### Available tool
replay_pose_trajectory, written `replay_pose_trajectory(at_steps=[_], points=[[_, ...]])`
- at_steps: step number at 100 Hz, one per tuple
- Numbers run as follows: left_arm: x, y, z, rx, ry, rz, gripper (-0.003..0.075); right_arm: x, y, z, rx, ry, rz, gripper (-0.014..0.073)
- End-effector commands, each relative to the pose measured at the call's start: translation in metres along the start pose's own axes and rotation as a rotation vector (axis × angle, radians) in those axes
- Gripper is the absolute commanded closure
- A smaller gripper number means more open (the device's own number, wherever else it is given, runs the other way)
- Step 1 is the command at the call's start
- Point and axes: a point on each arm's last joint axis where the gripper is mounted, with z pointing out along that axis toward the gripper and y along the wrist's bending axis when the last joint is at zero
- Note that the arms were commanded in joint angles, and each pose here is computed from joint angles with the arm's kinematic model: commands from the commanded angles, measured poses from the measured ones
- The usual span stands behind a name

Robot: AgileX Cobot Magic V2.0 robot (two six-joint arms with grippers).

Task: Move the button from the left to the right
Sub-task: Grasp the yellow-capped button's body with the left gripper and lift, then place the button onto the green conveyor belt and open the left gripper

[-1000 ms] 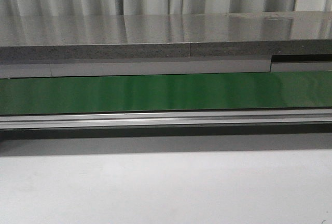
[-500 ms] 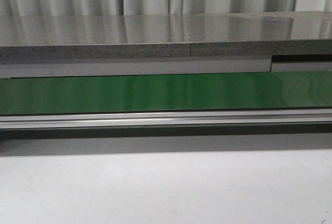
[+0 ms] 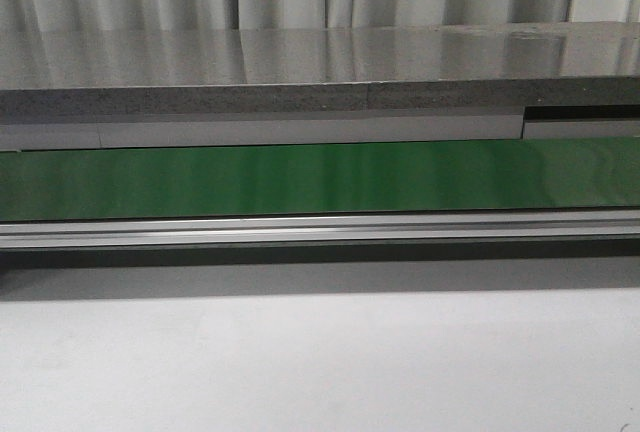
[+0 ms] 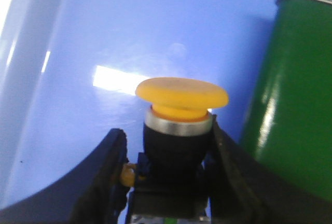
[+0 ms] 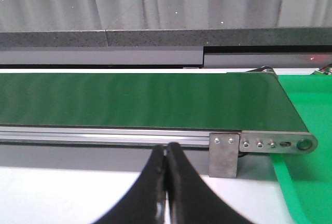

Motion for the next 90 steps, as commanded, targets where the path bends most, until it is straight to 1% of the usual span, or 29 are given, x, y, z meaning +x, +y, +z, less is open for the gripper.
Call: replay_pose_trajectory(at_steps=[1, 25, 35, 45, 51, 55, 60, 63, 65, 70, 77, 84, 90], points=[[-0.009, -0.019, -0.026, 0.03, -0.078, 0.047, 0.0741, -0.012, 0.0, 0.0, -0.001, -0.081, -0.01, 0.0663], [-0.004, -0.061, -0.023, 0.081, -0.049, 0.157, 0.0741, -0.012, 0.0, 0.0, -0.001, -0.081, -0.01, 0.0663], [-0.004, -0.073, -0.022, 0.093, -0.05, 0.185, 0.0741, -0.012, 0.0, 0.0, -0.001, -0.081, -0.01, 0.0663], [-0.004, -0.077, -0.022, 0.098, -0.062, 0.195, 0.0738, -0.012, 0.0, 0.0, -0.001, -0.081, -0.01, 0.0663], [-0.005, -0.078, -0.022, 0.098, -0.073, 0.197, 0.0711, -0.012, 0.0, 0.0, -0.001, -0.081, -0.01, 0.0663], [-0.005, -0.078, -0.022, 0.098, -0.078, 0.197, 0.0664, -0.012, 0.0, 0.0, -0.001, -0.081, -0.01, 0.0663], [-0.006, -0.078, -0.022, 0.098, -0.079, 0.197, 0.0582, -0.012, 0.0, 0.0, -0.001, -0.081, -0.01, 0.0663], [-0.006, -0.078, -0.022, 0.098, -0.082, 0.197, 0.0512, -0.012, 0.0, 0.0, -0.001, -0.081, -0.01, 0.0663], [-0.006, -0.078, -0.022, 0.098, -0.082, 0.197, 0.0482, -0.012, 0.0, 0.0, -0.001, -0.081, -0.01, 0.0663], [-0.006, -0.078, -0.022, 0.099, -0.087, 0.195, 0.036, -0.012, 0.0, 0.0, -0.001, -0.081, -0.01, 0.0663], [-0.006, -0.078, -0.022, 0.101, -0.089, 0.194, 0.024, -0.012, 0.0, 0.0, -0.001, -0.081, -0.01, 0.0663], [-0.007, -0.078, -0.022, 0.102, -0.09, 0.192, 0.0182, -0.012, 0.0, 0.0, -0.001, -0.081, -0.01, 0.0663], [-0.007, -0.078, -0.022, 0.102, -0.09, 0.192, 0.0177, -0.012, 0.0, 0.0, -0.001, -0.081, -0.01, 0.0663]])
